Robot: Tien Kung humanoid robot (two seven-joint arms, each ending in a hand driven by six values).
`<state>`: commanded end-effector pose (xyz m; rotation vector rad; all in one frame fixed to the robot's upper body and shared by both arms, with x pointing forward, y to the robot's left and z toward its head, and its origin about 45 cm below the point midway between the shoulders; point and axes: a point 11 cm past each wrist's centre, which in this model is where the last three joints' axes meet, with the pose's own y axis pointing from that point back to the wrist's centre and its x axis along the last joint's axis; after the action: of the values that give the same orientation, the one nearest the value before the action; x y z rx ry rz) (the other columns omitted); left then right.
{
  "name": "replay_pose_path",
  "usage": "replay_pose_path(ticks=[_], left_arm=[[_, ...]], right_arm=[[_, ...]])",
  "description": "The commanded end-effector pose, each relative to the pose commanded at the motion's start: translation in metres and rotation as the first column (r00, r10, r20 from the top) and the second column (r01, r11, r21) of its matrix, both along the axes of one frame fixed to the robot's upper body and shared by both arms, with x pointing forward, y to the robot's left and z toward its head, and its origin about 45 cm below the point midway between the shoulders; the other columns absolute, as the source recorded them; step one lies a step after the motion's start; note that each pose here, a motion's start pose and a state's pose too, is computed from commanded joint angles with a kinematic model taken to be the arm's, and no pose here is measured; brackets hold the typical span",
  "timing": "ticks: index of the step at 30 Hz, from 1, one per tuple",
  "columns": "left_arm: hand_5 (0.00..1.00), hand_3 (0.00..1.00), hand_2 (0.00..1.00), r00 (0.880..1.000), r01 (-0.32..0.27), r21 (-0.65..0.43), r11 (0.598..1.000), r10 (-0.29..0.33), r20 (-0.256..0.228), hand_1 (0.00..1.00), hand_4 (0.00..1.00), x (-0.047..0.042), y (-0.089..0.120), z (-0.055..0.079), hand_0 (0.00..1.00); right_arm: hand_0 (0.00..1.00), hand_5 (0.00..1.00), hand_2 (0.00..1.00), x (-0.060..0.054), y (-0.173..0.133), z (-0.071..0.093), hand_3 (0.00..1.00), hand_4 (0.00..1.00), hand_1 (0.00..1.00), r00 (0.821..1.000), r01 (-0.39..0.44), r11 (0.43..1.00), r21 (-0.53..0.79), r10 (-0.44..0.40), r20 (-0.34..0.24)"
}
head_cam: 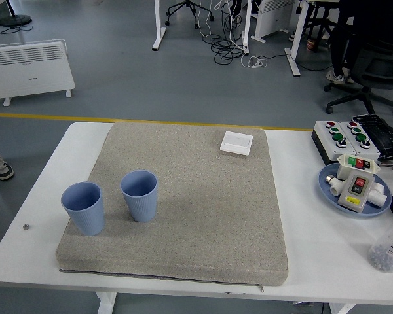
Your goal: Push cup pick cup insert cup
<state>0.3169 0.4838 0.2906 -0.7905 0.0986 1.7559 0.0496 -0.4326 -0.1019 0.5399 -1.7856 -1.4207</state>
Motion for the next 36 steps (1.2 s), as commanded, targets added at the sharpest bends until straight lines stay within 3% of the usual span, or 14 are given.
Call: replay_pose_path(ticks=[1, 5, 9, 13, 14, 20, 25, 26, 29, 33, 36], left_arm=[[0.998, 0.547, 0.555, 1.000, 0.001, 0.001, 1.000, -0.001, 0.002, 0.567, 0.574, -0.0001, 0.000, 0.001, 0.441], [0.998, 0.547, 0.555, 0.999, 0.032, 0.038, 0.999, -0.033, 0.024, 0.567, 0.574, -0.0076, -0.016, 0.006, 0.441], [0.998, 0.508, 0.516, 0.998, 0.060, 0.046, 0.997, -0.061, 0.025, 0.534, 0.585, -0.0141, -0.028, 0.002, 0.410], [0.998, 0.508, 0.516, 0.996, 0.091, 0.077, 0.993, -0.089, -0.023, 0.534, 0.585, -0.0229, -0.038, -0.019, 0.410], [0.998, 0.470, 0.488, 0.995, 0.093, 0.085, 0.992, -0.090, -0.030, 0.500, 0.601, -0.0257, -0.039, -0.023, 0.397], [0.998, 0.455, 0.483, 0.994, 0.096, 0.184, 0.978, -0.084, -0.073, 0.498, 0.594, -0.0395, -0.049, -0.040, 0.405], [0.998, 0.455, 0.483, 0.986, 0.142, 0.354, 0.925, -0.100, -0.134, 0.498, 0.594, -0.0463, -0.068, -0.057, 0.405], [0.998, 0.458, 0.497, 0.983, 0.158, 0.388, 0.908, -0.107, -0.150, 0.523, 0.583, -0.0477, -0.072, -0.062, 0.446], [0.998, 0.458, 0.497, 0.970, 0.222, 0.467, 0.856, -0.143, -0.199, 0.523, 0.583, -0.0511, -0.088, -0.077, 0.446], [0.998, 0.459, 0.504, 0.955, 0.269, 0.427, 0.863, -0.182, -0.235, 0.529, 0.587, -0.0570, -0.103, -0.098, 0.482], [0.998, 0.459, 0.504, 0.953, 0.276, 0.399, 0.874, -0.194, -0.234, 0.529, 0.587, -0.0601, -0.111, -0.106, 0.482]], right_arm=[[0.677, 0.563, 0.605, 0.000, 0.000, 0.000, 0.580, 0.106, 0.593, 1.000, 0.000, 1.000, 0.000, 0.000, 0.000], [0.677, 0.563, 0.605, 0.002, -0.001, 0.001, 0.580, 0.106, 0.593, 1.000, -0.003, 1.000, -0.002, 0.003, 0.002], [0.677, 0.562, 0.605, 0.002, -0.002, 0.001, 0.580, 0.105, 0.592, 1.000, -0.004, 1.000, -0.003, 0.004, 0.004], [0.677, 0.562, 0.605, 0.002, -0.003, 0.001, 0.580, 0.105, 0.592, 1.000, -0.006, 1.000, -0.005, 0.006, 0.003], [0.677, 0.562, 0.605, 0.001, -0.003, 0.001, 0.580, 0.105, 0.592, 1.000, -0.006, 1.000, -0.005, 0.006, 0.002], [0.677, 0.563, 0.605, -0.001, -0.004, 0.001, 0.579, 0.104, 0.592, 1.000, -0.008, 1.000, -0.007, 0.008, -0.002], [0.677, 0.563, 0.605, -0.002, -0.005, 0.002, 0.579, 0.104, 0.592, 1.000, -0.011, 1.000, -0.009, 0.011, -0.005], [0.677, 0.562, 0.605, -0.002, -0.005, 0.002, 0.579, 0.103, 0.592, 1.000, -0.011, 1.000, -0.009, 0.011, -0.005], [0.677, 0.562, 0.605, -0.002, -0.006, 0.002, 0.579, 0.103, 0.592, 1.000, -0.011, 1.000, -0.009, 0.011, -0.005], [0.677, 0.564, 0.604, -0.002, -0.006, 0.002, 0.579, 0.103, 0.592, 1.000, -0.010, 1.000, -0.011, 0.010, -0.004], [0.677, 0.564, 0.604, -0.003, -0.007, 0.002, 0.579, 0.103, 0.592, 1.000, -0.009, 1.000, -0.011, 0.009, -0.004]])
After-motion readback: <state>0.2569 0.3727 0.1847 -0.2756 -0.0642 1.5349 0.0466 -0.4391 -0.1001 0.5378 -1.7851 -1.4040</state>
